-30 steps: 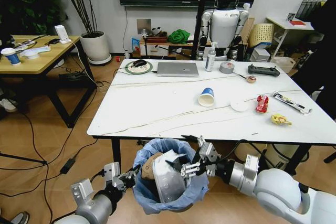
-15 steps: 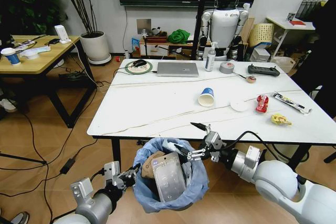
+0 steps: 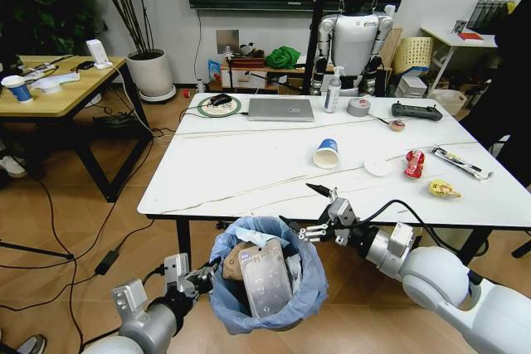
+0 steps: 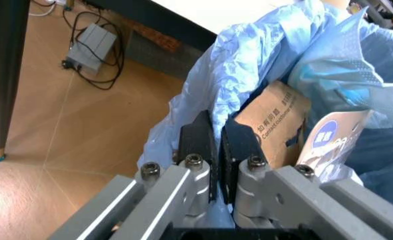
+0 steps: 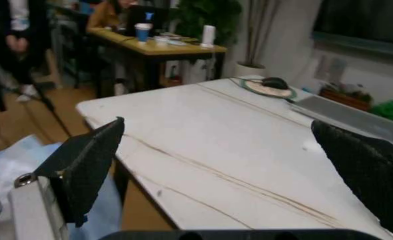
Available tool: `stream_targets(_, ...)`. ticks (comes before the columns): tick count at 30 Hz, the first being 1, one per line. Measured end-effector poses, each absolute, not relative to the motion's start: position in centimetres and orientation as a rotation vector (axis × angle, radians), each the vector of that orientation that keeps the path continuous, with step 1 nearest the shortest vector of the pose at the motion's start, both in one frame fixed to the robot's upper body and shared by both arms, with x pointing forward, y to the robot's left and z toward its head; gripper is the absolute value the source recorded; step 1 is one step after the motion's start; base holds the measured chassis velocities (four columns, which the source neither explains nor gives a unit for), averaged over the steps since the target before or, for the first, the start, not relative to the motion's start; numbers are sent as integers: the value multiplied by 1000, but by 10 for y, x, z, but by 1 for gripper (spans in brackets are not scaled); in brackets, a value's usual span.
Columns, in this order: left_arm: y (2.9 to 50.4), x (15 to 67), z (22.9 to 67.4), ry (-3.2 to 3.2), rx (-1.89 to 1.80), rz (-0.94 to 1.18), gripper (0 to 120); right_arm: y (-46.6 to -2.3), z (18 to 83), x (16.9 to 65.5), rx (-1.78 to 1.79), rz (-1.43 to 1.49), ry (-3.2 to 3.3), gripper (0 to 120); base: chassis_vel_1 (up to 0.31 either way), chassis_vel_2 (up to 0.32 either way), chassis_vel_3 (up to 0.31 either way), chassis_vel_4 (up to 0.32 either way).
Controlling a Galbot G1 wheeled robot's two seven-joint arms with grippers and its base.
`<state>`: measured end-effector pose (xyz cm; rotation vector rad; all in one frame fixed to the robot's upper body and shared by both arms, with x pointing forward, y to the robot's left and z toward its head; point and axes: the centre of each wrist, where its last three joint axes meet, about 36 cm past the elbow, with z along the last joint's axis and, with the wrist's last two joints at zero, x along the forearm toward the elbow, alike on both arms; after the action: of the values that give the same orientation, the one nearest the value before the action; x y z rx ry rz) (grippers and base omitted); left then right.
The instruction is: Pick up the trash bin and place the trash from the table into it.
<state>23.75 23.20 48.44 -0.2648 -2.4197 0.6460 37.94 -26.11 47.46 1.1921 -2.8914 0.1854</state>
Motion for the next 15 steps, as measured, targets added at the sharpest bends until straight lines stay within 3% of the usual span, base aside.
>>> stream_targets(8, 235, 235, 483, -2413, -250, 635, 0, -258, 460, 417, 699, -87, -2951, 100, 0, 0, 0, 0)
stream_targets(15, 237, 235, 483, -2415, -241, 631, 0, -262, 431, 466, 384, 27, -2897, 100, 0, 0, 0, 0)
